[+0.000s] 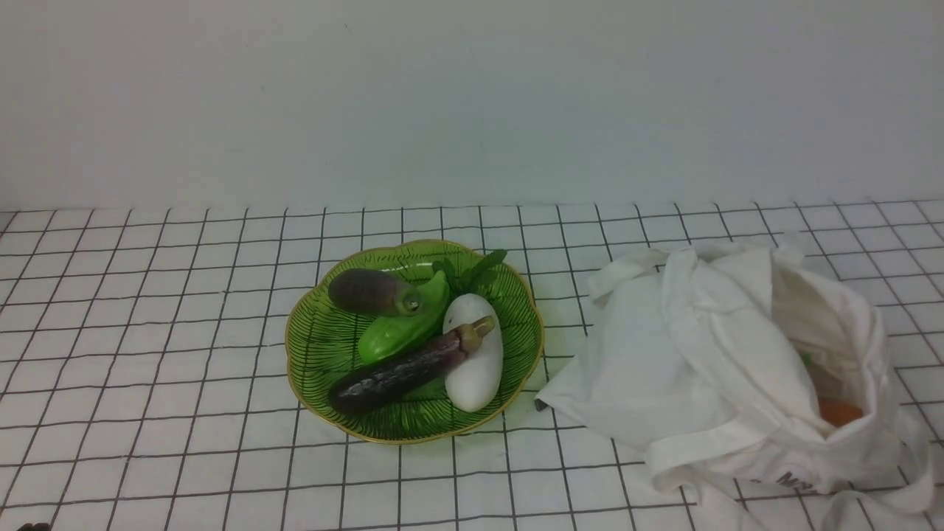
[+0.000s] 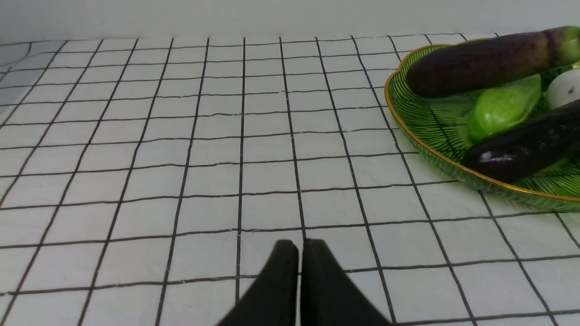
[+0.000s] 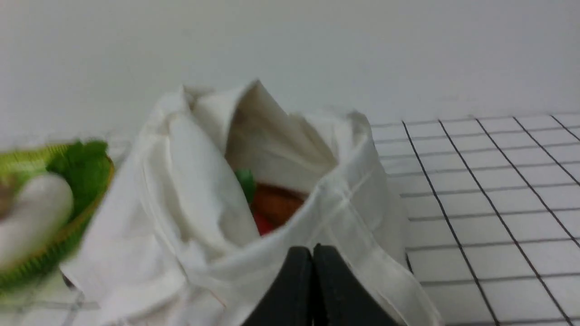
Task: Take vegetables from bag on white checkered tablecloth place on plate.
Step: 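Reach for the red bell pepper in the white bag with the right gripper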
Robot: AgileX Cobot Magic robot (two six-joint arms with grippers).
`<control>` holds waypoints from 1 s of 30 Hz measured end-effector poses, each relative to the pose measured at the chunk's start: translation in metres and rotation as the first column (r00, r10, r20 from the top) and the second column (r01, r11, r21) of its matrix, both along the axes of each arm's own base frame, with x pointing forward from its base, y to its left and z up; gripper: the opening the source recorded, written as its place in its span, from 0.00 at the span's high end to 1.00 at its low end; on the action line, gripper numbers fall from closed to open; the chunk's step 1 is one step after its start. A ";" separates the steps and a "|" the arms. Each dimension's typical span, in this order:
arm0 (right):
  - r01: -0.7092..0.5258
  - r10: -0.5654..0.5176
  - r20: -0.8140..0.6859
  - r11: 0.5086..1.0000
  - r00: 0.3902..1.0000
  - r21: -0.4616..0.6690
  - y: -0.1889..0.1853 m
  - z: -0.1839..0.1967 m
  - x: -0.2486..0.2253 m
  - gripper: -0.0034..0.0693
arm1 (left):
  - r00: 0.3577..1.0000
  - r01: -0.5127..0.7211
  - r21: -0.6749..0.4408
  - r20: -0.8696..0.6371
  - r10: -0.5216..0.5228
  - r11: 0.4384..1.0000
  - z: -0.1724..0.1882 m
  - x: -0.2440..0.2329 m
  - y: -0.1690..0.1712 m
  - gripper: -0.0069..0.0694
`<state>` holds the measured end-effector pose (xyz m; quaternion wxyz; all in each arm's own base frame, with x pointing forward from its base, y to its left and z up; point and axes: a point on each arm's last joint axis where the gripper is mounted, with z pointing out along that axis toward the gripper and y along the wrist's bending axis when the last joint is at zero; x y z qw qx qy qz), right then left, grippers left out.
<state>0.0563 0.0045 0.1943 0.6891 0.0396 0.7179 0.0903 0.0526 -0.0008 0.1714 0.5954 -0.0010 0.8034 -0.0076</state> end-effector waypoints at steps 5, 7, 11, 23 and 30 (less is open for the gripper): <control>-0.017 -0.031 0.130 0.937 0.991 0.348 -0.002 0.014 -0.001 0.97 | 1.000 0.000 0.000 0.000 0.000 1.000 0.000 0.000 0.000 0.92; -0.028 -0.057 0.180 0.898 0.982 0.439 -0.005 0.020 -0.001 0.97 | 1.000 0.000 0.000 0.000 0.000 1.000 0.000 0.000 0.000 0.92; -0.033 -0.070 0.203 0.884 0.977 0.465 -0.006 0.022 -0.002 0.97 | 1.000 -0.002 -0.005 0.000 0.002 1.000 0.000 0.000 0.000 0.92; -0.002 0.037 -0.157 0.976 0.987 0.219 0.009 0.113 0.021 0.97 | 1.000 0.000 0.000 0.000 0.000 1.000 0.000 0.000 0.000 0.92; -0.068 0.066 -0.574 0.997 0.816 0.018 0.014 0.129 0.092 0.97 | 1.000 0.000 0.000 0.000 0.000 1.000 0.000 0.000 0.000 0.92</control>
